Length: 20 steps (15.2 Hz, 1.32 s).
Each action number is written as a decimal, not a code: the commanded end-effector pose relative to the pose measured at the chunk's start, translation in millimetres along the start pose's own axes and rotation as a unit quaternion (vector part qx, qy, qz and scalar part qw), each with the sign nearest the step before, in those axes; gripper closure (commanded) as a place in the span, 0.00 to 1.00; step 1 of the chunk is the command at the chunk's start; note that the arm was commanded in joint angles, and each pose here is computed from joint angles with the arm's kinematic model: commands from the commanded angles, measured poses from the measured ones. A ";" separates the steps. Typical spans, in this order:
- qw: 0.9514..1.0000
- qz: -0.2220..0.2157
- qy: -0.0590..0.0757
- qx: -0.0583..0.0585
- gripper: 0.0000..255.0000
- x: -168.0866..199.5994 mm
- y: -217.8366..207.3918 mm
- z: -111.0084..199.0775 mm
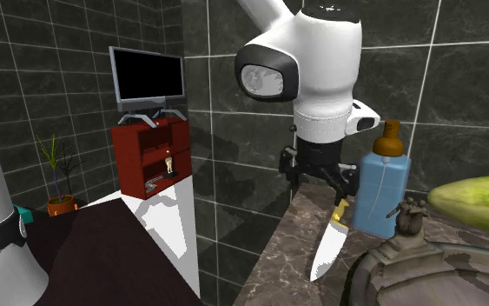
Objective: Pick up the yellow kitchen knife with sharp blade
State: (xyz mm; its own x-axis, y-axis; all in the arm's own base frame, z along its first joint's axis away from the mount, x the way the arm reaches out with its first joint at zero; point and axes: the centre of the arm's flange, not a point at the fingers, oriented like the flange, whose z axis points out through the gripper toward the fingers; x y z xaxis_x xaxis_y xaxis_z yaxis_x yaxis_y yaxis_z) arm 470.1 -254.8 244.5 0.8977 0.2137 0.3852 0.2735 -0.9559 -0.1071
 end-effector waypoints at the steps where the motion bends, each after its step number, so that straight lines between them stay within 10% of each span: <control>1: 1.000 -0.004 0.020 0.005 0.00 2.9 16.7 20.7; 6: 0.998 -0.013 0.061 0.018 0.00 19.6 55.2 64.8; 15: 0.998 -0.013 0.061 0.018 0.00 4.1 59.5 101.5; 16: 0.998 -0.013 0.061 0.018 1.00 4.4 59.7 101.8; 20: 0.998 -0.014 0.061 0.018 1.00 6.9 59.5 101.7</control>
State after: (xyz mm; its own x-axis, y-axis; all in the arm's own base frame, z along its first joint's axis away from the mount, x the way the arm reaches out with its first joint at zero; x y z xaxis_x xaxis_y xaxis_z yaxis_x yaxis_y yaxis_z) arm 526.7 -296.0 151.3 0.8408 0.2082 0.4997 0.3029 -0.9460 -0.1156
